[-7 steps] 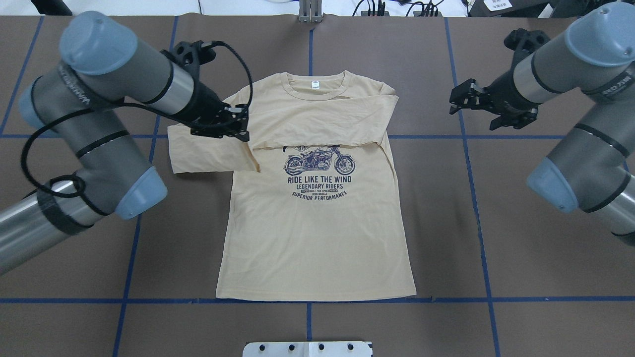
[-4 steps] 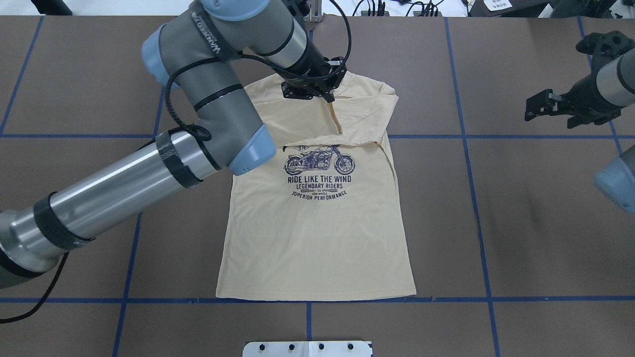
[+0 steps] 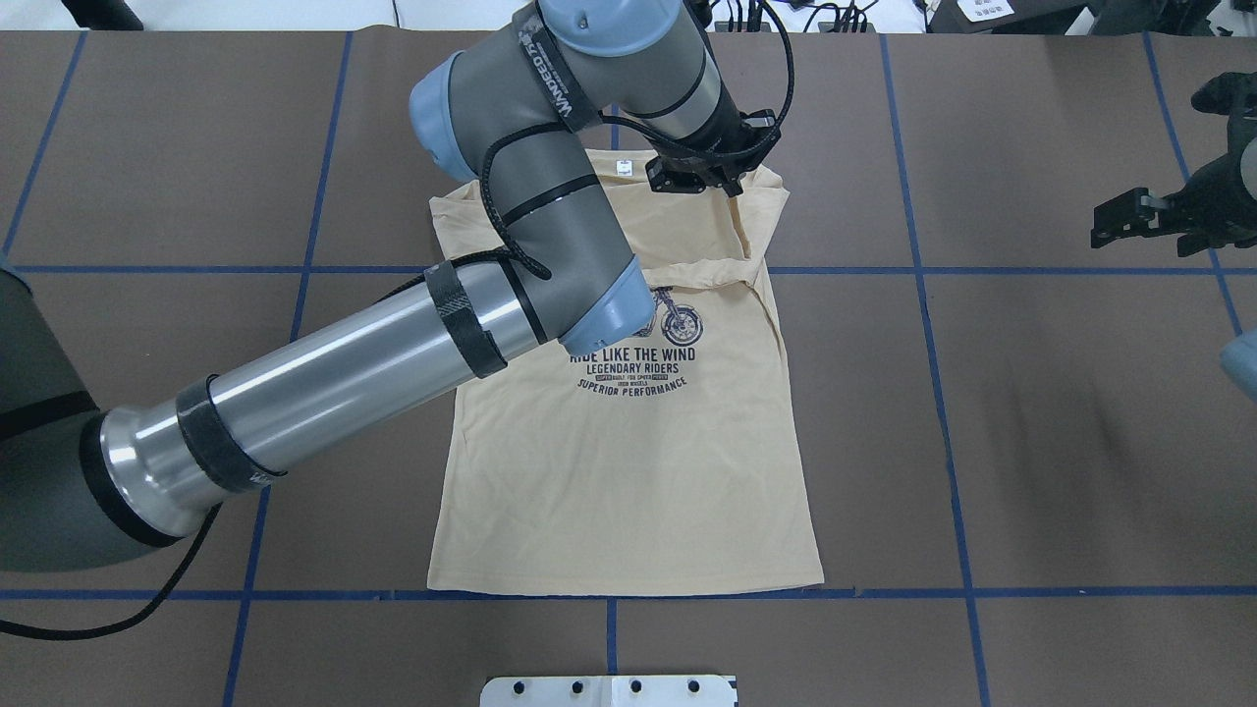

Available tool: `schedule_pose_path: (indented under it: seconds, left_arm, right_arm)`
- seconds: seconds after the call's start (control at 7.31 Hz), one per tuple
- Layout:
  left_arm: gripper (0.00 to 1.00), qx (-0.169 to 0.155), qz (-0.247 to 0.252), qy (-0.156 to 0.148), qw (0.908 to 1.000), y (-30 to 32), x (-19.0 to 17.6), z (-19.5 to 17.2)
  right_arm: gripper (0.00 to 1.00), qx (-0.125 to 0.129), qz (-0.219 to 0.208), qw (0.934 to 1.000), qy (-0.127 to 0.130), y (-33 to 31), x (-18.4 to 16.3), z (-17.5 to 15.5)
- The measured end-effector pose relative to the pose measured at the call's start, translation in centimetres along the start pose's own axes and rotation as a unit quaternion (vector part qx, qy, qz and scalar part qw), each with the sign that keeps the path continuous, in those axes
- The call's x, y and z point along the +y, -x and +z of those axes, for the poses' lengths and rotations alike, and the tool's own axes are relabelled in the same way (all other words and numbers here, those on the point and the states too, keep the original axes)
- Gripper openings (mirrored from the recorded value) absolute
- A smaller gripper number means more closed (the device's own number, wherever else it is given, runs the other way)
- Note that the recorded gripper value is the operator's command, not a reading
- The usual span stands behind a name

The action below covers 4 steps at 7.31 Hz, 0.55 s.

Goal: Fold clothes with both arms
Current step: 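Fold the other sleeve across the chest with the left gripper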

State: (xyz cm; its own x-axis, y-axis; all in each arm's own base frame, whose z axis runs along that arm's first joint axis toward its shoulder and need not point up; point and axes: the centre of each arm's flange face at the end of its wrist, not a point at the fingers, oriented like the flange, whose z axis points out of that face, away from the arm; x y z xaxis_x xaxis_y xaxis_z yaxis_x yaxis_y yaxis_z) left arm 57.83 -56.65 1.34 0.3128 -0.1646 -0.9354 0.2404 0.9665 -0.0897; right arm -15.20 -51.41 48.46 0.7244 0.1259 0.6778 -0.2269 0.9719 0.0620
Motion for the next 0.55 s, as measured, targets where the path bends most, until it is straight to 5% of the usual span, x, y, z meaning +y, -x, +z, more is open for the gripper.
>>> schedule_pose_path:
  seconds: [0.14, 0.27, 0.55]
  left_arm:
    - [0.71, 0.001, -0.002, -0.003, 1.0000, -0.26, 0.95, 0.79]
    - [0.87, 0.003, -0.003, -0.004, 1.0000, -0.27, 1.57, 1.29]
    - [0.88, 0.013, 0.000, -0.006, 0.9999, -0.16, 1.92, 1.45]
  right_arm:
    - [1.00, 0.000, 0.000, 1.0000, 0.000, 0.01, -0.02, 0.03]
    - [1.00, 0.000, 0.000, 1.0000, 0.001, 0.06, -0.07, 0.06]
    - [1.00, -0.003, 0.003, 1.0000, 0.001, 0.27, -0.06, -0.11]
